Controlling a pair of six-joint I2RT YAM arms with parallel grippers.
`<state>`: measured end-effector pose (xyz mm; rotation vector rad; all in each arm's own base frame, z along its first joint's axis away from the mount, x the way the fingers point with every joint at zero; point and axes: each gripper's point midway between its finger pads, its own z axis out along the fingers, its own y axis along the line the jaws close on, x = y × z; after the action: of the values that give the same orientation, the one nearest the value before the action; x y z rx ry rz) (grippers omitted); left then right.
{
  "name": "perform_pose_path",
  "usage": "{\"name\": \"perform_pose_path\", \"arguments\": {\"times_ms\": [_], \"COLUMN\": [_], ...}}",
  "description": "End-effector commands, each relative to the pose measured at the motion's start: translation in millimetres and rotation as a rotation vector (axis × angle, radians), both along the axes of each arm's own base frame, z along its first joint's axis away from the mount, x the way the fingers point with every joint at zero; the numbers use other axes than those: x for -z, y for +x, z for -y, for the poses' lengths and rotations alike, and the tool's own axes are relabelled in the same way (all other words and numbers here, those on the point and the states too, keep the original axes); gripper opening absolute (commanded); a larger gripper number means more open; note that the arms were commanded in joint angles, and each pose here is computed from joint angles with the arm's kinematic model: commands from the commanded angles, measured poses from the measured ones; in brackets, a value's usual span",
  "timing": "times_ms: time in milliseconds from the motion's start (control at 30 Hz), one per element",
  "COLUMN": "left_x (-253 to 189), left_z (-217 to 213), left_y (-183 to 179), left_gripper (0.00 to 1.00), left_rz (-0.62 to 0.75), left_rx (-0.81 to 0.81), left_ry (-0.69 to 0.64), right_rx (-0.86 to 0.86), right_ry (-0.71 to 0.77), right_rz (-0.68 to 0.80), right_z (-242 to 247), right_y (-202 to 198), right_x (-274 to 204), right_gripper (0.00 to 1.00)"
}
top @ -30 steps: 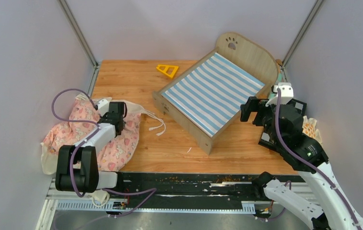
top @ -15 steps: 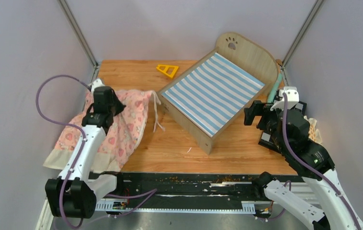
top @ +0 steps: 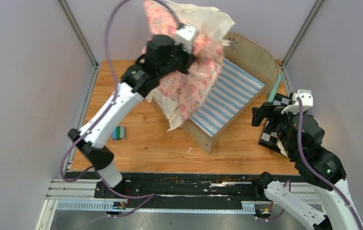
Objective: Set up the pet bed
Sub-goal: Place the mattress on the bed frame.
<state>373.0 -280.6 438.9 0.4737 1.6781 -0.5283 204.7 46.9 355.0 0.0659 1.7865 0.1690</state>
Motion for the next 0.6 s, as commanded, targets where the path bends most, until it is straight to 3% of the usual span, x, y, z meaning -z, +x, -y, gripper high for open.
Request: {"name": "perform_pose_path", "arguments": {"times_ms": [0, 67, 133, 233, 300, 333, 567], "left_x": [73, 119, 161, 195, 191, 186, 118], "left_z": [106, 122, 122, 114, 110, 108, 71], "left_y": [-61, -86, -87, -91, -96, -99, -98], "left_gripper": [0.0, 0.04, 0.11, 0.35, 0.83, 0.97, 1.0], "left_rz": [0.112, 0.102, 0.073, 0.009, 0.019, 0.034, 0.087], "left_rx": [0.502, 0.599, 0.562, 0.526, 0.488, 0.472, 0.302], "left_ry": [0.552, 0.778, 0.949, 0.959, 0.869, 0.823, 0.467], "right_rx": [0.033, 0.047, 0.066, 0.081, 0.09, 0.098, 0.205], "right_ry": [-0.005, -0.003, -0.001, 0.009, 0.009, 0.008, -0.055], "right_rz": [0.045, 0.054, 0.062, 0.081, 0.091, 0.094, 0.012], "right_z": [13, 17, 23, 28, 31, 32, 34], "right_y": [-8, -10, -13, -18, -19, -18, 6], "right_x": [-17, -18, -19, -22, -24, -24, -5], "right_gripper": [0.95, 0.95, 0.95, 0.95, 0.96, 0.97, 1.0]}}
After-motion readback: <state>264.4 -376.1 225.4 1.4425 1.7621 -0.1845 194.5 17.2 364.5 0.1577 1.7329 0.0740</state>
